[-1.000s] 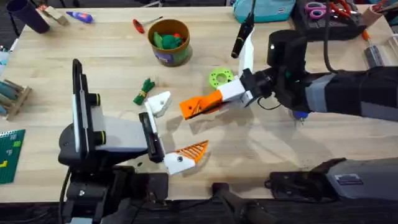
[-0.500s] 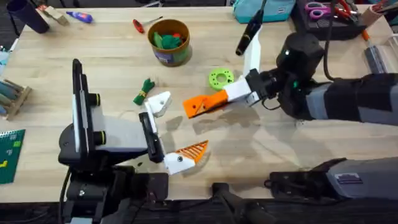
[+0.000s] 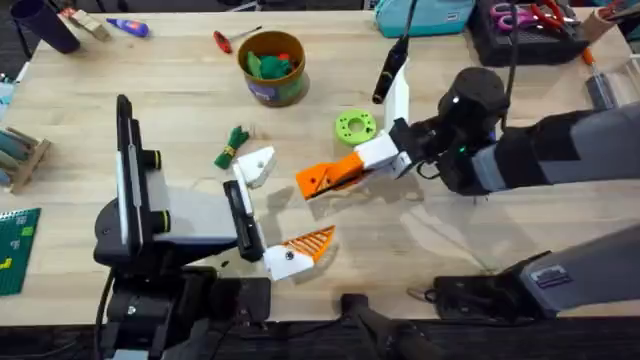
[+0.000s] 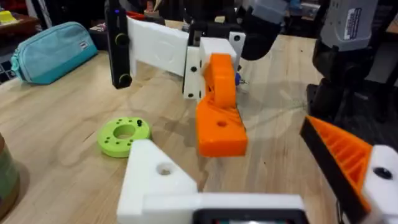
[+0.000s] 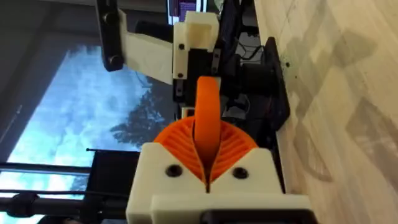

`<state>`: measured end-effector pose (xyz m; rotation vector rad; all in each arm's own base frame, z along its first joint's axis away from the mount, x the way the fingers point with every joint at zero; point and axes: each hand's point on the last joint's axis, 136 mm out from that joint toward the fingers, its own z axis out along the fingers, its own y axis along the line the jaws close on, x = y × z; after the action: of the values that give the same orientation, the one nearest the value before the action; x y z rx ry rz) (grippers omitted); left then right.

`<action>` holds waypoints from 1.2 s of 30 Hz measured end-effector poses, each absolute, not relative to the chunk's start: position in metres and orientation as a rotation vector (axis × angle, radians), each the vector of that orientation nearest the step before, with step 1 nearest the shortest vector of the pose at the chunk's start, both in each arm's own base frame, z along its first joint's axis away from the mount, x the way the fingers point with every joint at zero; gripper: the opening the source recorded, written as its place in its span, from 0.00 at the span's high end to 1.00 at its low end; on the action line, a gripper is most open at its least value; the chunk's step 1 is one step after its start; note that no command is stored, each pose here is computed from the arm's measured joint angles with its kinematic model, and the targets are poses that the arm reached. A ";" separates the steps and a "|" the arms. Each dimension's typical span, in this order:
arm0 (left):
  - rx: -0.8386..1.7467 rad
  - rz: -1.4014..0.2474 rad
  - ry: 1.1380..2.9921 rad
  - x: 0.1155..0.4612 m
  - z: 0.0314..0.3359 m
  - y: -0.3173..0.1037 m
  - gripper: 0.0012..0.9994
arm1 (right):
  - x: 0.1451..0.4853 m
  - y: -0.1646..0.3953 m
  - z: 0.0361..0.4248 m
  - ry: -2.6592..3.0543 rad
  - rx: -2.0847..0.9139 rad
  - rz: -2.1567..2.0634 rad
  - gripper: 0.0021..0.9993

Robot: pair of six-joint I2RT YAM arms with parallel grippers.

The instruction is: Pick up the gripper from the table and insert it into the empty holder that is missing its gripper. Then pick up a screw, insert it into the mounting hole, and use the screwdriver to tighten it. Finally, clean up the table by picking up the vegetable and placing it into the bucket.

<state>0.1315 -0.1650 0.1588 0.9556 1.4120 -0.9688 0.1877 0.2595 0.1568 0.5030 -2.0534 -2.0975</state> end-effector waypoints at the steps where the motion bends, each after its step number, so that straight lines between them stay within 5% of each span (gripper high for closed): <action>1: 0.956 -0.969 1.412 0.131 0.159 -0.165 0.02 | 0.187 0.260 0.156 -2.048 0.500 -2.090 0.99; 36: 0.956 -0.969 1.412 0.131 0.159 -0.165 0.02 | 0.196 0.290 0.165 -2.073 0.518 -2.128 0.99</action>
<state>0.1315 -0.1650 0.1588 0.9558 1.4118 -0.9691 0.1956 0.2900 0.1646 0.5180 -2.0732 -2.1279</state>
